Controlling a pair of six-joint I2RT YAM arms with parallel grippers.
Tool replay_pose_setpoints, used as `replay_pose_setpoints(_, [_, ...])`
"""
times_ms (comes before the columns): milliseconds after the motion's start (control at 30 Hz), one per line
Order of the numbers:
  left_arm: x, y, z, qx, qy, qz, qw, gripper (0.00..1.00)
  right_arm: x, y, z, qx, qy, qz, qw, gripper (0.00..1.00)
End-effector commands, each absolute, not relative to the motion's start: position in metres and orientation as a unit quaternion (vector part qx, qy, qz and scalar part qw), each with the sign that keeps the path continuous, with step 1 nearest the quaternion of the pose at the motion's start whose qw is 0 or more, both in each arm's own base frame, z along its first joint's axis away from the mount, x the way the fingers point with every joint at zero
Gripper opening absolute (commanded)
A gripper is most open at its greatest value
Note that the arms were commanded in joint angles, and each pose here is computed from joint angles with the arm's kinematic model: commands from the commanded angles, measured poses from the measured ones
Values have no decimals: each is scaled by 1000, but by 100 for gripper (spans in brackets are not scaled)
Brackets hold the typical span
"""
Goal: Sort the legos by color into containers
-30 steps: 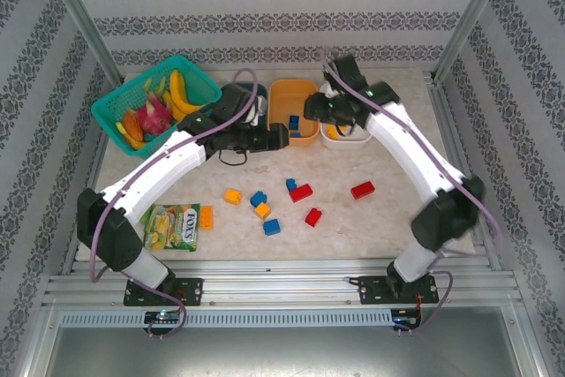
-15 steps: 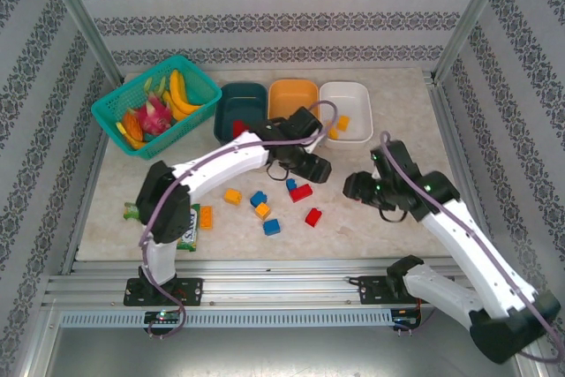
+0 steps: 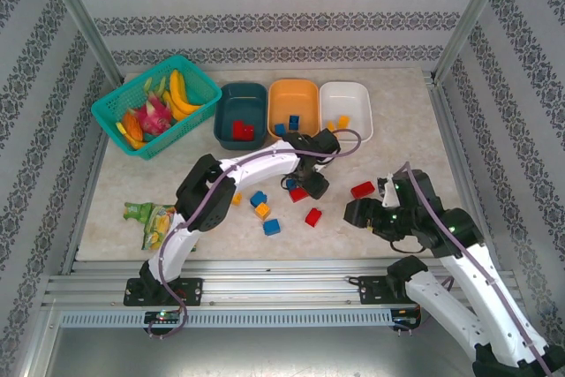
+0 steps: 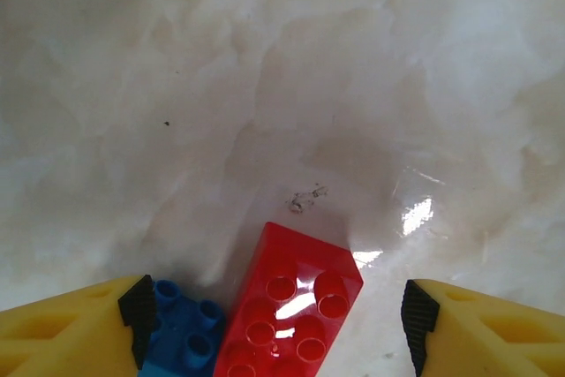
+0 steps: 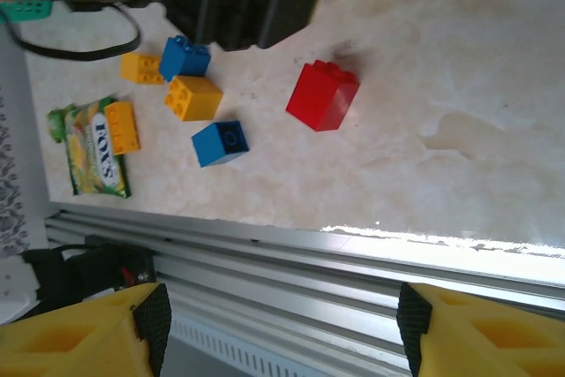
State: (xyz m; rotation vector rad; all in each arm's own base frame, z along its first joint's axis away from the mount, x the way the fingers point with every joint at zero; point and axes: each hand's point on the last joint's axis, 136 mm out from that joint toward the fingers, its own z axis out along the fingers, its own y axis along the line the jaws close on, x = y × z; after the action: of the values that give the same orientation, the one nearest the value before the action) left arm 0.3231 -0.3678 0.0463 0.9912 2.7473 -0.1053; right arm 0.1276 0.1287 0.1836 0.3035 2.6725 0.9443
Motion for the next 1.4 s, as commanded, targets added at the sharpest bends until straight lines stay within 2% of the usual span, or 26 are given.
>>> replay_pose_setpoints(0, [313, -372, 43, 390, 915, 8, 104, 76, 121, 129, 180, 114, 924, 340, 132, 71])
replay_pose_setpoints(400, [306, -360, 19, 398, 912, 51, 81, 59, 126, 128, 179, 130, 920, 343, 139, 70])
replay_pose_setpoints(567, [303, -354, 15, 395, 913, 61, 82, 45, 128, 130, 177, 132, 919, 345, 138, 70])
replay_pose_setpoints(833, [317, -360, 48, 368, 919, 55, 131, 32, 133, 131, 180, 132, 917, 348, 144, 68])
replay_pose_setpoints(1033, [353, -360, 122, 281, 940, -4, 195, 34, 146, 141, 193, 108, 911, 365, 158, 69])
replay_pose_setpoints(1233, [399, -313, 179, 159, 955, -68, 241, 37, 188, 173, 237, 54, 875, 434, 207, 71])
replay_pose_setpoints(1367, [435, -266, 191, 87, 959, -84, 256, 38, 225, 192, 259, 33, 865, 446, 228, 72])
